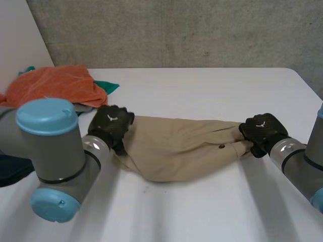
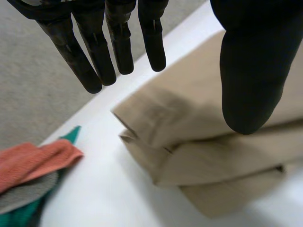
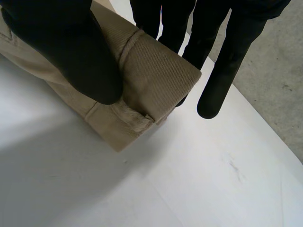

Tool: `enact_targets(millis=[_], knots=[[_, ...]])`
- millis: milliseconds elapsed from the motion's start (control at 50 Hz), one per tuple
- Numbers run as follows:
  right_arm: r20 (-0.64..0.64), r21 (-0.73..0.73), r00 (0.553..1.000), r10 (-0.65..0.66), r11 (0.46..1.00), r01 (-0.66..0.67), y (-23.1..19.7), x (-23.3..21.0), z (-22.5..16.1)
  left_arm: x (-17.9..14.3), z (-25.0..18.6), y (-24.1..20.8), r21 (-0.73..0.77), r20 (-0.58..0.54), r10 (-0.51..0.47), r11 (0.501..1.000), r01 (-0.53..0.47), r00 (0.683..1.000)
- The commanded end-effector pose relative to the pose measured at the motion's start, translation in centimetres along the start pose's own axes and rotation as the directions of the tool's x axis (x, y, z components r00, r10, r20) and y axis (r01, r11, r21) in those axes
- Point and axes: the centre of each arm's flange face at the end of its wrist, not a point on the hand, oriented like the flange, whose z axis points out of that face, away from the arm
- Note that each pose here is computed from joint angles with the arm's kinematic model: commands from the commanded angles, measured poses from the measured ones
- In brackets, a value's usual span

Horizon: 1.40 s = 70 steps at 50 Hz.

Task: Fold the laundry.

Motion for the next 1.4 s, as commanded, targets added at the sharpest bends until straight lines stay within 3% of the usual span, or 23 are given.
enact_targets(millis=[20,140,280,480,660,760,880,1020,1240,1400], knots=[[0.002,-0.004,1.000,0.009,1.000,-0.009,-2.5,0.9,-1.9,-2.6,0.7,-2.9,0.100,0.034,-0.029,0.995,0.026,0.999],[-0.024,0.042,0.998,0.065,0.997,-0.064,-5.8,3.0,-2.8,-3.8,2.3,-5.6,0.184,0.000,-0.029,0.982,0.028,1.000],[0.032,0.012,0.994,0.102,0.995,-0.102,-7.9,3.3,-1.5,-3.8,5.6,-6.0,0.114,-0.063,-0.026,0.993,0.034,0.998],[0.109,-0.093,0.992,0.064,0.994,-0.054,-5.8,1.0,3.5,-2.2,8.7,-1.8,-0.076,-0.162,-0.037,0.997,0.025,0.986],[0.079,-0.042,0.997,0.002,0.999,0.002,-3.4,-0.1,7.1,-0.4,8.7,0.0,-0.103,-0.217,0.017,0.994,-0.040,0.976],[0.052,-0.005,0.999,-0.004,1.000,0.004,-2.9,-0.2,8.3,0.1,10.4,0.6,-0.036,-0.181,0.077,0.996,-0.085,0.980],[-0.025,0.117,0.996,0.083,0.990,-0.080,-4.2,1.2,9.2,-0.8,13.1,0.2,0.082,-0.024,0.151,0.985,-0.149,0.988],[-0.063,0.178,0.991,0.118,0.978,-0.106,-3.8,0.8,11.3,-1.7,15.6,-0.9,0.212,0.071,0.130,0.967,-0.143,0.989],[-0.130,0.197,0.989,0.074,0.979,-0.047,-2.5,0.3,13.5,-0.9,16.9,1.3,0.192,0.059,0.090,0.976,-0.100,0.994],[-0.303,0.247,0.946,0.119,0.968,-0.042,-5.9,3.7,10.6,-3.4,14.6,-1.9,0.220,0.142,0.065,0.971,-0.095,0.988]])
